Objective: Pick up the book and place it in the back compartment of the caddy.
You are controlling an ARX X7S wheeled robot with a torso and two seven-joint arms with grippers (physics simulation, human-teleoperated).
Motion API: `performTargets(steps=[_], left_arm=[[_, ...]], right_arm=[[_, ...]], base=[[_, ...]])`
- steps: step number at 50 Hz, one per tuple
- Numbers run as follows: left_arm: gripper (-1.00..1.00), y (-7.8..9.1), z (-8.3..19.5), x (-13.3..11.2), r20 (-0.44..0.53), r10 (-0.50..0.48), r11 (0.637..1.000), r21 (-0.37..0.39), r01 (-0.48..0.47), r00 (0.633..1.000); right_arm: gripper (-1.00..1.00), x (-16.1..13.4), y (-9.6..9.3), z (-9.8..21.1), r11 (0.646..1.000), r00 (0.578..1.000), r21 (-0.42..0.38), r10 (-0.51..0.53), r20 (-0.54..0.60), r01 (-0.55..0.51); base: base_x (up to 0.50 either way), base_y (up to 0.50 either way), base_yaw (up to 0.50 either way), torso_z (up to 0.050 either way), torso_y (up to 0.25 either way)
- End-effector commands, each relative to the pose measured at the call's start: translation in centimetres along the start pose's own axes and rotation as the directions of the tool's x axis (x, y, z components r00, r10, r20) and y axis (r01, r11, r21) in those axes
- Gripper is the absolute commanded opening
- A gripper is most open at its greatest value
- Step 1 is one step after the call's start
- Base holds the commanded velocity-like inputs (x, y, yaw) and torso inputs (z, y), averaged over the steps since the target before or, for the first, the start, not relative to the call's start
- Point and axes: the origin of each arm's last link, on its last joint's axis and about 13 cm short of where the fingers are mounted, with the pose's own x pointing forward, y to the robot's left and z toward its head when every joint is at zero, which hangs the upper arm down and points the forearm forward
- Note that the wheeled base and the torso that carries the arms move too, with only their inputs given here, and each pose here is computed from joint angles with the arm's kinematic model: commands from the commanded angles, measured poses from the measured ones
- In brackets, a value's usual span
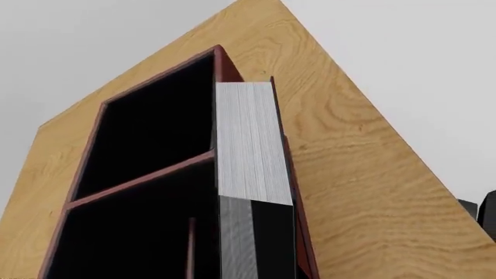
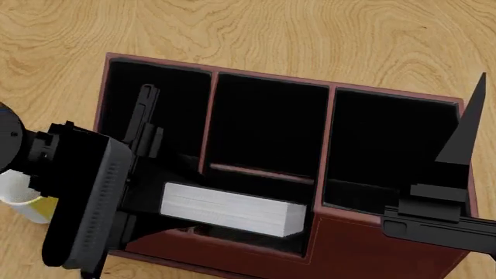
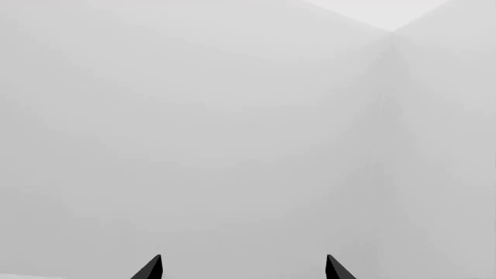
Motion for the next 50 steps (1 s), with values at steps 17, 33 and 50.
performTargets(steps=[17,33,50], left_arm=[[-1.00,1.7,-0.4,0.8,0.027,-0.004,0.997,-0.081,0.006,1.000],[-1.00,2.0,-1.9,1.7,0.017,-0.028,0.997,-0.071,0.029,0.999],[-1.00,2.5,-3.6,3.0,0.023,-0.045,0.995,-0.087,0.047,0.999]], right_arm=[[1.00,0.0,-0.2,0.0,1.000,1.000,-0.009,-0.005,-0.002,0.005],[1.00,0.0,-0.2,0.1,1.000,1.000,-0.015,-0.009,-0.002,0.009],[1.00,0.4,-0.1,-0.3,1.000,1.000,-0.019,-0.007,-0.007,0.007]], base=[[0.00,0.00,0.00,0.000,0.001],[0.00,0.00,0.00,0.001,0.001],[0.00,0.00,0.00,0.000,0.001]])
